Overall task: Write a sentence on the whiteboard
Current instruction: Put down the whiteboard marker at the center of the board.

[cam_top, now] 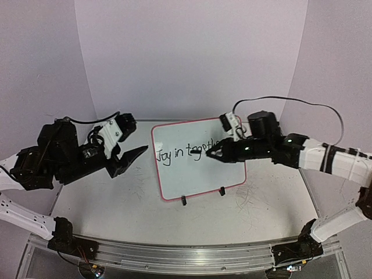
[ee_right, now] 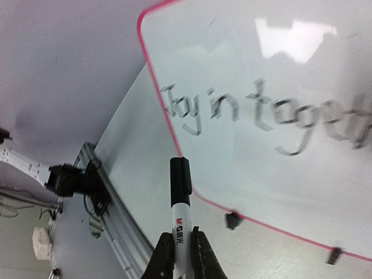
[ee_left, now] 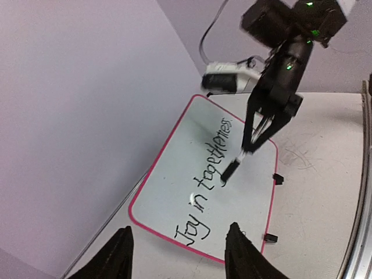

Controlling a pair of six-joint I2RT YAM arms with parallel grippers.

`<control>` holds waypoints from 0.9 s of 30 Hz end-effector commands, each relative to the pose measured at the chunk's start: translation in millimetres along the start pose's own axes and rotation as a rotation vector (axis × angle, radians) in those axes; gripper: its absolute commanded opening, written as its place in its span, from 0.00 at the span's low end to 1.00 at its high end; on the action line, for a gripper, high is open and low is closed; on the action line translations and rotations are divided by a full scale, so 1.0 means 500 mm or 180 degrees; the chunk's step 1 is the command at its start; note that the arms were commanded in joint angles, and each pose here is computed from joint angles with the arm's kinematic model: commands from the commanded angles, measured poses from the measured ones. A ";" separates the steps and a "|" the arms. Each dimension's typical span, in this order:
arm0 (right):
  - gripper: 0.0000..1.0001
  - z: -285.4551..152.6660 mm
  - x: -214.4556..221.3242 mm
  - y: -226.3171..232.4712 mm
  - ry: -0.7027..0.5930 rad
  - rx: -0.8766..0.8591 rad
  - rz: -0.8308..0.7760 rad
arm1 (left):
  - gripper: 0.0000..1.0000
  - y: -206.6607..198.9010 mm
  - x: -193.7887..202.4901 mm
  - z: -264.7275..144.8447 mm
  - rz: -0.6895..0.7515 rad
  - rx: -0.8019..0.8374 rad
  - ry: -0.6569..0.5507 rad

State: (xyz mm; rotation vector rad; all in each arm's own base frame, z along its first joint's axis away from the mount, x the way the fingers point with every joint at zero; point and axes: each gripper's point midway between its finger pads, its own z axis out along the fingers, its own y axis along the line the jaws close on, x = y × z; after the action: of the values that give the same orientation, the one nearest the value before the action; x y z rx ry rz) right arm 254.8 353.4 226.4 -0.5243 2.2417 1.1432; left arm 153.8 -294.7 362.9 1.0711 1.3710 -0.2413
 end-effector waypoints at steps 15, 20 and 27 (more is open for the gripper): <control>0.00 -0.327 -0.051 -0.591 -0.1522 0.2576 0.0990 | 0.85 0.167 0.101 0.041 -0.1912 -0.1046 0.0071; 0.03 -0.311 0.016 -0.642 -0.1396 0.2872 0.1146 | 0.89 0.157 0.106 0.072 -0.1943 -0.0980 0.0146; 0.25 -0.270 0.081 -0.670 -0.1214 0.2881 0.1391 | 0.90 0.187 0.107 0.082 -0.2080 -0.1114 0.0119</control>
State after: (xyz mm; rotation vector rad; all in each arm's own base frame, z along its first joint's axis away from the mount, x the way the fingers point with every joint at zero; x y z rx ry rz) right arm 369.7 50.2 72.7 0.4669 2.2918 0.2517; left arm 253.3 -254.3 312.8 0.4336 1.7624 -0.3462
